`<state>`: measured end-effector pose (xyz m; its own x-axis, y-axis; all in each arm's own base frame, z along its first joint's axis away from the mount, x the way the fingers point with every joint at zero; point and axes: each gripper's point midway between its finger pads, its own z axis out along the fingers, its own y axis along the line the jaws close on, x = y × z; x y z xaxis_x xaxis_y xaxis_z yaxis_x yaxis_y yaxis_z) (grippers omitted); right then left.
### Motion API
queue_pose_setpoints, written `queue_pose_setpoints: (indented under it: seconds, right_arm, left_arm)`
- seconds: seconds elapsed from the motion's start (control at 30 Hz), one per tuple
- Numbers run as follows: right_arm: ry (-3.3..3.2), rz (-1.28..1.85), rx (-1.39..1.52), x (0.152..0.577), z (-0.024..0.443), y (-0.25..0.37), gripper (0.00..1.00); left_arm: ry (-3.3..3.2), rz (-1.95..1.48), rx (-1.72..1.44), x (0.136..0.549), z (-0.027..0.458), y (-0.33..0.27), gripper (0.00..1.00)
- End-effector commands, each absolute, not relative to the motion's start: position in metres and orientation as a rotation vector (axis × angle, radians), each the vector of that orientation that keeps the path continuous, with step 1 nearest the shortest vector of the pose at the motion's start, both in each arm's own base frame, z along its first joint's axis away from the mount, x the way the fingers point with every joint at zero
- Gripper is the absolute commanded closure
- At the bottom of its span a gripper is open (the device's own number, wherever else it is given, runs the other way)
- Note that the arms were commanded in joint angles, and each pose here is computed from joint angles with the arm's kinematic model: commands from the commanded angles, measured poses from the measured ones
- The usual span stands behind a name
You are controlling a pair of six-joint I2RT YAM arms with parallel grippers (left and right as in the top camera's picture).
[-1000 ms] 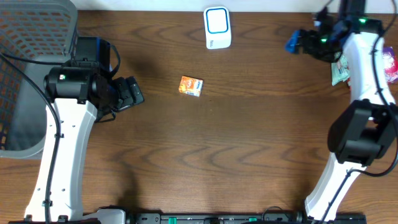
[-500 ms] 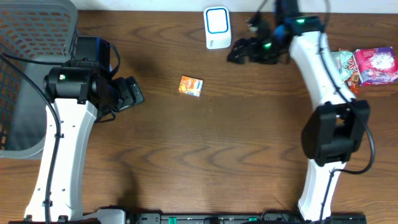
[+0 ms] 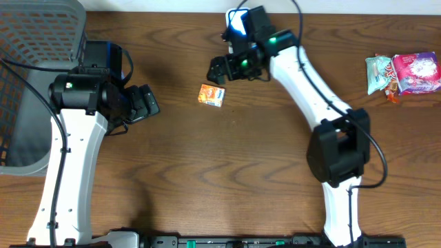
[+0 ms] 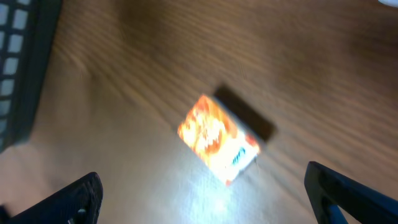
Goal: Scan the item barcode
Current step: 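Reach the right gripper to the orange tissue pack near center, then grasp the orange tissue pack with the right gripper and lift it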
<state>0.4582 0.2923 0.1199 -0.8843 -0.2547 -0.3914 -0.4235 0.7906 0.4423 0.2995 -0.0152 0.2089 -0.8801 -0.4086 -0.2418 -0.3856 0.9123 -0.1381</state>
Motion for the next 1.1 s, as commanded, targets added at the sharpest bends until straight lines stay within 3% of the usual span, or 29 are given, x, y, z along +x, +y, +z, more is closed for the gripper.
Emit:
queue_pose_setpoints:
  seconds: [0.0, 0.2, 0.3, 0.5, 0.77, 1.07]
  right_arm:
    - [2.688, 0.695, -0.521, 0.463, 0.088, 0.303, 0.01]
    - [2.695, 0.699, -0.551, 0.467, 0.052, 0.319, 0.01]
    - [2.735, 0.746, -0.562, 0.458, 0.041, 0.322, 0.11]
    - [2.843, 0.969, -0.599, 0.419, 0.043, 0.330, 0.20]
    - [3.081, 1.087, -0.543, 0.364, 0.054, 0.317, 0.21]
    - [3.014, 0.873, -0.499, 0.395, 0.054, 0.301, 0.21]
  left_arm:
    - [2.814, -0.108, -0.614, 0.299, 0.206, -0.013, 0.02]
    - [2.814, -0.109, -0.614, 0.299, 0.206, -0.013, 0.02]
    - [2.814, -0.109, -0.614, 0.299, 0.206, -0.013, 0.02]
    - [2.814, -0.109, -0.614, 0.299, 0.206, -0.013, 0.02]
    - [2.814, -0.109, -0.614, 0.299, 0.206, -0.013, 0.02]
    - [2.814, -0.109, -0.614, 0.299, 0.206, -0.013, 0.02]
